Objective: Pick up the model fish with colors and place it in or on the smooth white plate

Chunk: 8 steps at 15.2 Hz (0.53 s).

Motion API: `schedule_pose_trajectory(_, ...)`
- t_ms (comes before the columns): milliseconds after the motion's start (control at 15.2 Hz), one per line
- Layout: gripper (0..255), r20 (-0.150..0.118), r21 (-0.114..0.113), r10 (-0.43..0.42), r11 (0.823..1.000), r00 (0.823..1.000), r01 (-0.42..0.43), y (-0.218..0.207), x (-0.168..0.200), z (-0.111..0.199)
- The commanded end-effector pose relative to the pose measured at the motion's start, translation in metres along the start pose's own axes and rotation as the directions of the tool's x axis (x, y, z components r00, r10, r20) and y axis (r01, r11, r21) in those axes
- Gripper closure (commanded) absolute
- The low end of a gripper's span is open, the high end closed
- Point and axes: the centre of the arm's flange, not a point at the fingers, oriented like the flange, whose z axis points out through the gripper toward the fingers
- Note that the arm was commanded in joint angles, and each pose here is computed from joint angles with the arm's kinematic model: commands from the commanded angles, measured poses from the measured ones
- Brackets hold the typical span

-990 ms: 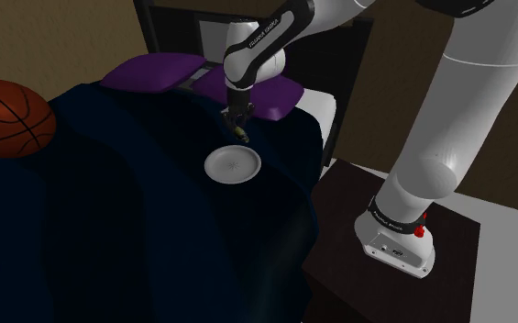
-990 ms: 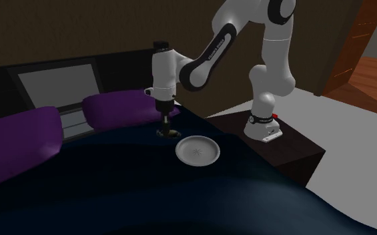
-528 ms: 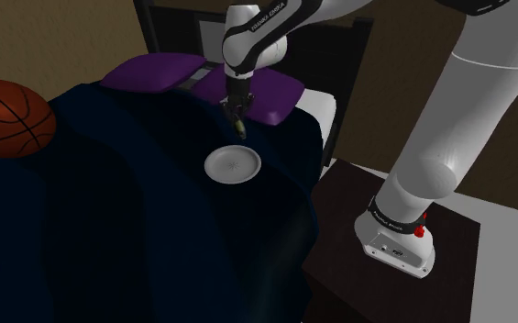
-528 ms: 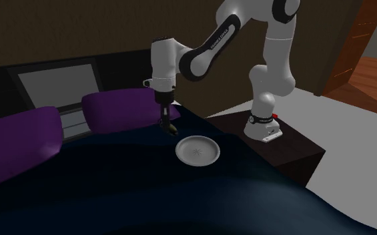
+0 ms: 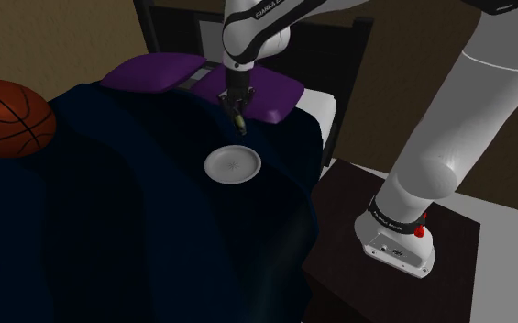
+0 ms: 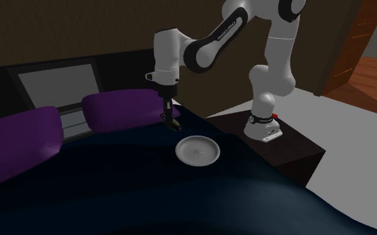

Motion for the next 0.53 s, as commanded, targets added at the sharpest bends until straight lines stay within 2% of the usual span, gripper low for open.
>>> schedule_pose_trajectory(0,255,0.000,0.000,0.000,1.000,1.000,0.000,-0.017,-0.016,0.000)
schedule_pose_trajectory(462,255,0.000,0.000,0.000,1.000,1.000,0.000,-0.078,-0.084,0.008)
